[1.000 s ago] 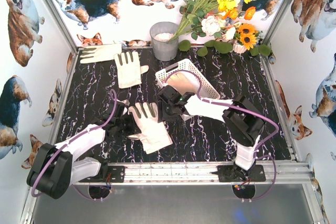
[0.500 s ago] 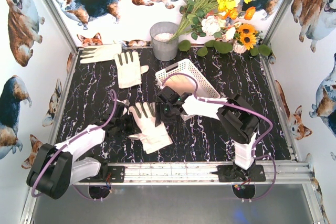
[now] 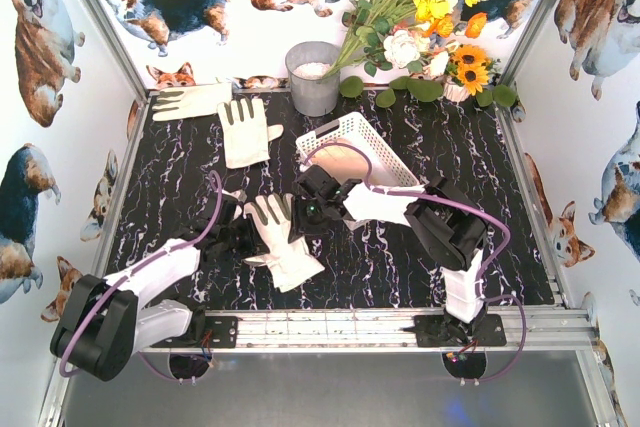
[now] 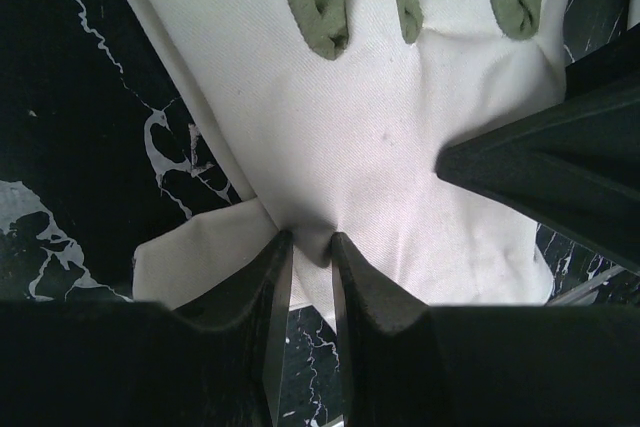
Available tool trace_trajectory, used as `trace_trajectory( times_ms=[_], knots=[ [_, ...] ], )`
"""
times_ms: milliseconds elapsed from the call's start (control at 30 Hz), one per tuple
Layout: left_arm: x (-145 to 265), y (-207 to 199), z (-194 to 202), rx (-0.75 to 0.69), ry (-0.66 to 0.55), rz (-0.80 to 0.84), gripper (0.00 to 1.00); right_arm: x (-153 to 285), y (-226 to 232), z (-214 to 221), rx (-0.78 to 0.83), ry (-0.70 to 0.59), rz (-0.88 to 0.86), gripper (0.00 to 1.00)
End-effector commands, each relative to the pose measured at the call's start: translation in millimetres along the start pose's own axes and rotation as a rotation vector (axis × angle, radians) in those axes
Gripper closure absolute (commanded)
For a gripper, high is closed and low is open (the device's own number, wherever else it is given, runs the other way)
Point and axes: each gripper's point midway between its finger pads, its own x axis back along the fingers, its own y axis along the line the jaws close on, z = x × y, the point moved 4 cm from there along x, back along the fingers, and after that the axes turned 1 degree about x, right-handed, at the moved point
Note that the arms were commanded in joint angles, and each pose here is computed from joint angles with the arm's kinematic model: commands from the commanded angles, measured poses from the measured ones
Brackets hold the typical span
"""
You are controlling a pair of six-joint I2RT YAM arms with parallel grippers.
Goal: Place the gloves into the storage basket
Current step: Pick up the glove from the center of the board.
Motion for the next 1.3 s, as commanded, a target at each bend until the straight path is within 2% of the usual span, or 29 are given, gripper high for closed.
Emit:
trace_trajectory(
  times_ms=[0,133,167,300,533,633,833,1033,1267],
  knots=[
    [-2,20,16,0.003,0.036,-0.074,0.83,-8,19,-2,0.034,-0.007,-0.107,0.76],
    [2,14,10,0.002,0.0,-0.058,0.8,-3,29,-4,0.057,-0.015,-0.135,0.98],
    [4,13,8,0.001,-0.01,-0.054,0.79,-1,31,-4,0.063,-0.02,-0.14,1.0],
    [12,7,-4,-0.013,-0.07,-0.057,0.72,11,36,-7,0.081,-0.041,-0.146,1.0],
    [35,-8,-29,-0.064,-0.171,-0.056,0.46,37,35,-9,0.143,-0.06,-0.071,1.0],
    [43,-12,-36,-0.075,-0.188,-0.062,0.39,50,33,-10,0.163,-0.059,-0.024,1.0],
    [73,-36,-66,-0.133,-0.301,-0.034,0.28,83,32,-15,0.21,-0.068,0.075,1.0],
    [114,-45,-110,-0.184,-0.46,-0.121,0.18,117,29,-23,0.214,-0.09,0.086,1.0],
    [154,-30,-138,-0.199,-0.579,-0.236,0.07,171,35,-38,0.287,-0.125,0.123,1.0]
  ],
)
